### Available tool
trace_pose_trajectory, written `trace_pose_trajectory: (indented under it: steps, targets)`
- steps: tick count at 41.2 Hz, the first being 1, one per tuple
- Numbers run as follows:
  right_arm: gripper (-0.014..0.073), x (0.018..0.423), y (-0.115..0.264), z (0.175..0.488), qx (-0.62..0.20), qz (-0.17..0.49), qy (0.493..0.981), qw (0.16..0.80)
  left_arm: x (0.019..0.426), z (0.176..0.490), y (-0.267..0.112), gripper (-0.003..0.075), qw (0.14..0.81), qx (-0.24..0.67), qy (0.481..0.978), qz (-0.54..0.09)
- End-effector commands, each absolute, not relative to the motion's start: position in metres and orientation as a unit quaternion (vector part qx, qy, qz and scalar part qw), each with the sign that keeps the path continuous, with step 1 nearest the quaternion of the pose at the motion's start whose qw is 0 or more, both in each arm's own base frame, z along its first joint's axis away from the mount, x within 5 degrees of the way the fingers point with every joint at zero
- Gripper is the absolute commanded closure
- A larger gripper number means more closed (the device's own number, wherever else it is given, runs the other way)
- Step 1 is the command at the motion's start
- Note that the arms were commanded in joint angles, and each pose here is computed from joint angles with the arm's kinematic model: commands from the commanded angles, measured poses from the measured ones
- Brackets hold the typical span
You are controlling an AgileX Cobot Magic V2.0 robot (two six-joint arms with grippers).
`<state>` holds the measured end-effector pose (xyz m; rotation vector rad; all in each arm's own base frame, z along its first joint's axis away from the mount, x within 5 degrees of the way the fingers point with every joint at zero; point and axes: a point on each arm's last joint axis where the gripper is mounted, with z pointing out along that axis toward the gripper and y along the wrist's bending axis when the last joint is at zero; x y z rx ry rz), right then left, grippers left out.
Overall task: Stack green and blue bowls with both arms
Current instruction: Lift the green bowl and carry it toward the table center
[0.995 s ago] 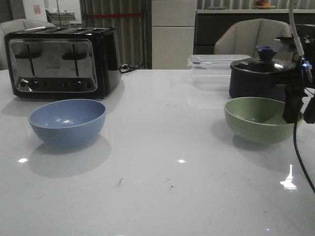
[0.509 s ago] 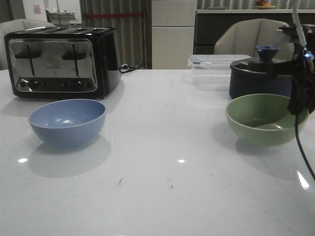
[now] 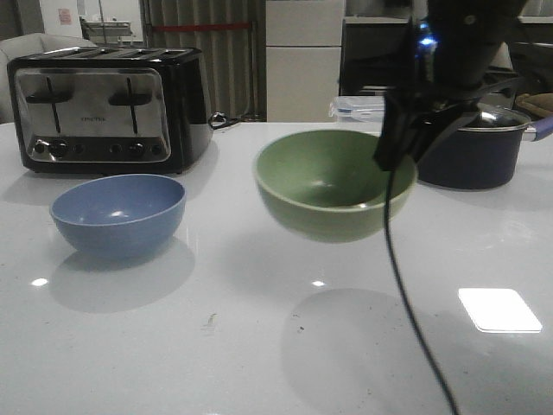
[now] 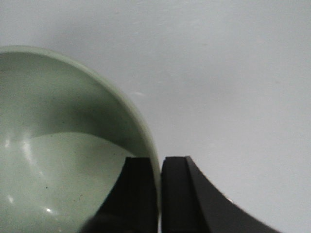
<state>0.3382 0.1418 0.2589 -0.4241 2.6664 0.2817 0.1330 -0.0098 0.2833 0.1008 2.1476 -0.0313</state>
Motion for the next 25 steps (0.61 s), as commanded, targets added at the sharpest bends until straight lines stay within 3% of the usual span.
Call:
trace_pose_trajectory:
  steps: [1,13,16,23,25]
  targets:
    - [0.0511,0.333,0.161,0.271,-0.177,0.116,0.948,0.238,0.138,0.300,-0.010,0.0264,0.518,0.032,0.854,-0.021]
    - [0.0482,0.337,0.193,0.229,-0.208,0.114,0.950,0.201,0.138,0.300,-0.010,0.0264,0.518,0.032,0.854,-0.021]
    - [0.0426,0.339,0.194,0.224,-0.208,0.112,0.952,0.197,0.138,0.300,-0.010,0.0264,0.518,0.032,0.854,-0.021]
    - [0.0167,0.339,0.193,0.229,-0.213,0.107,0.948,0.212,0.138,0.300,-0.010,0.0265,0.518,0.032,0.854,-0.021]
    - [0.0139,0.338,0.192,0.235,-0.219,0.106,0.944,0.223,0.138,0.300,-0.010,0.0264,0.518,0.032,0.854,-0.021]
